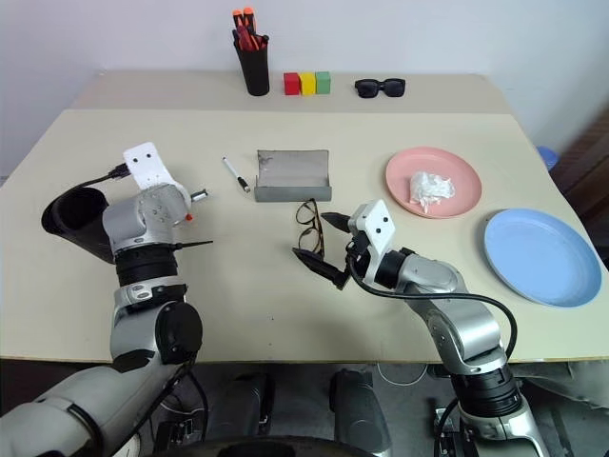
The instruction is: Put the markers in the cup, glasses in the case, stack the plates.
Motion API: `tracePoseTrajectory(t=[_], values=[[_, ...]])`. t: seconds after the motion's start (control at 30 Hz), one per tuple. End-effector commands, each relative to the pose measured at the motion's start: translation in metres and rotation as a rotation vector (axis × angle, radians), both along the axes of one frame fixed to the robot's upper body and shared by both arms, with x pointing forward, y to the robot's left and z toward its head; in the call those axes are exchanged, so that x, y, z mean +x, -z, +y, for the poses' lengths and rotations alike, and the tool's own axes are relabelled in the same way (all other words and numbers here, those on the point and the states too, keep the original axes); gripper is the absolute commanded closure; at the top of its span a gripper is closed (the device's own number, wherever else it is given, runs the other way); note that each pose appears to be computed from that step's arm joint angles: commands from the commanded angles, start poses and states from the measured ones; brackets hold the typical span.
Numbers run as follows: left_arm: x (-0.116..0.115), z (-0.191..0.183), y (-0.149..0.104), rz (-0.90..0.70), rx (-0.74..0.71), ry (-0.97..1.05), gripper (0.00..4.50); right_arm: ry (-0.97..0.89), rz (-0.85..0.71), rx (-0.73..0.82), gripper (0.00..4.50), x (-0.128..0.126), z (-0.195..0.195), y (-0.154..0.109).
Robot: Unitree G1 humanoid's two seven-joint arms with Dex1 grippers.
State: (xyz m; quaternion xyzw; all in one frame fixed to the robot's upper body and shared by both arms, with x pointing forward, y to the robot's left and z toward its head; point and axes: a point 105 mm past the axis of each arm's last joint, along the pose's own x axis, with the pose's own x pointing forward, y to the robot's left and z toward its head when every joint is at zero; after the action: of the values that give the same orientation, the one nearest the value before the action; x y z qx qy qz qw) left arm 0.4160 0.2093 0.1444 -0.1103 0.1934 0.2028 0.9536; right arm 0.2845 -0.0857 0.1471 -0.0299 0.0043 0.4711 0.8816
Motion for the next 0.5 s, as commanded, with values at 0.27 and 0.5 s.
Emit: tracePoseTrajectory(t=[0.27, 0.5], values=[[-0.043, -0.009, -0.127, -0.737, 0.380, 0.087, 4.49, -0.001, -0.053, 0.002, 0.00, -0.001, -0.002, -0.012], [-0.119, 0.048, -0.146, -0.817, 0.828, -0.193, 4.49, -0.039, -0.051, 0.083, 0.00, -0.003, 0.001, -0.029]])
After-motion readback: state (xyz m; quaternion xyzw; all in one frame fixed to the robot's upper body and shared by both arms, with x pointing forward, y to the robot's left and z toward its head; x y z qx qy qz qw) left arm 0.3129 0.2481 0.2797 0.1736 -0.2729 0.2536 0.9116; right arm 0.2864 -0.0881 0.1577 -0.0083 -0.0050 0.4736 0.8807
